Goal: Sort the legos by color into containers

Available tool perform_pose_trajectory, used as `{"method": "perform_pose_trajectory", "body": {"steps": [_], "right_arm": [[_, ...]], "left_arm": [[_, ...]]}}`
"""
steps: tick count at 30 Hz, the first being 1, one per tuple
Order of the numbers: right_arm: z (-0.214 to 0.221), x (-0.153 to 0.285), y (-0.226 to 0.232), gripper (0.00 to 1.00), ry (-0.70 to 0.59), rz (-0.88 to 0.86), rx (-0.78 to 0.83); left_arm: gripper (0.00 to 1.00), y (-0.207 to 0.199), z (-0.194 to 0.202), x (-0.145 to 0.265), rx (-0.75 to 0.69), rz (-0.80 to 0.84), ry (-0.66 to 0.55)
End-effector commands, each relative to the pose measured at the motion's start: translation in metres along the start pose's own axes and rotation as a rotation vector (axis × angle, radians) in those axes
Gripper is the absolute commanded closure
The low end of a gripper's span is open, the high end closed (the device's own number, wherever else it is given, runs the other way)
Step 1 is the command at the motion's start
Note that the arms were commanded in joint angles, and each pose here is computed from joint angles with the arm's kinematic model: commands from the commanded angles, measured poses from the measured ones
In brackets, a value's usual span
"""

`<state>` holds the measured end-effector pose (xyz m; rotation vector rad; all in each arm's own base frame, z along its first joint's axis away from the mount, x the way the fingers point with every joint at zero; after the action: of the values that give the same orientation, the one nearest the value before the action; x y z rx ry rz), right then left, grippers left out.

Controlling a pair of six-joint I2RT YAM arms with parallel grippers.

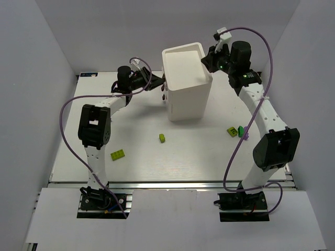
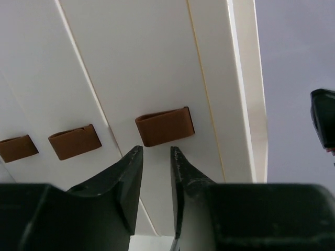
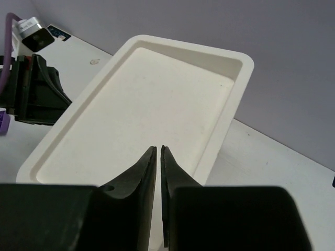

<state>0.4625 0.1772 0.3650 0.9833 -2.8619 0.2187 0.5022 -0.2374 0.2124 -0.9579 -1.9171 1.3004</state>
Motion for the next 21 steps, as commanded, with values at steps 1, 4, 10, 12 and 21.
{"method": "perform_pose_trajectory", "body": {"steps": [1, 4, 10, 12, 21], "right_arm": [[-0.003, 0.002, -0.004, 0.87, -0.009, -0.003, -0.018], [0.001, 0.004, -0.005, 0.79, 0.007, -0.023, -0.014], [0.026, 0.002, -0.008, 0.46, 0.078, -0.055, -0.053], [0.032, 0.001, -0.008, 0.44, 0.09, -0.063, -0.064], [0.035, 0.0, -0.014, 0.42, 0.097, -0.073, -0.074]], "left_arm": [[0.6, -0.028, -0.007, -0.001, -0.037, 0.045, -0.044], [0.46, -0.015, -0.02, 0.018, -0.006, -0.041, -0.189], [0.41, 0.006, -0.028, 0.028, 0.051, -0.143, -0.249], [0.41, 0.012, -0.03, 0.026, 0.072, -0.173, -0.259], [0.33, 0.038, -0.03, 0.009, 0.35, -0.254, -0.221]]}}
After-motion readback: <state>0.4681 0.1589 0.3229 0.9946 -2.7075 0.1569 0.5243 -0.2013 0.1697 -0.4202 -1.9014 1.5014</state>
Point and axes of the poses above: each gripper's point midway between its finger pads, its own x axis back along the fingers, its own y axis along the line the jaws close on, z = x × y, the point moved 4 cm from there along x, back along the fingers, and after that the axes turned 6 degrees about x, right-handed, at the moved point
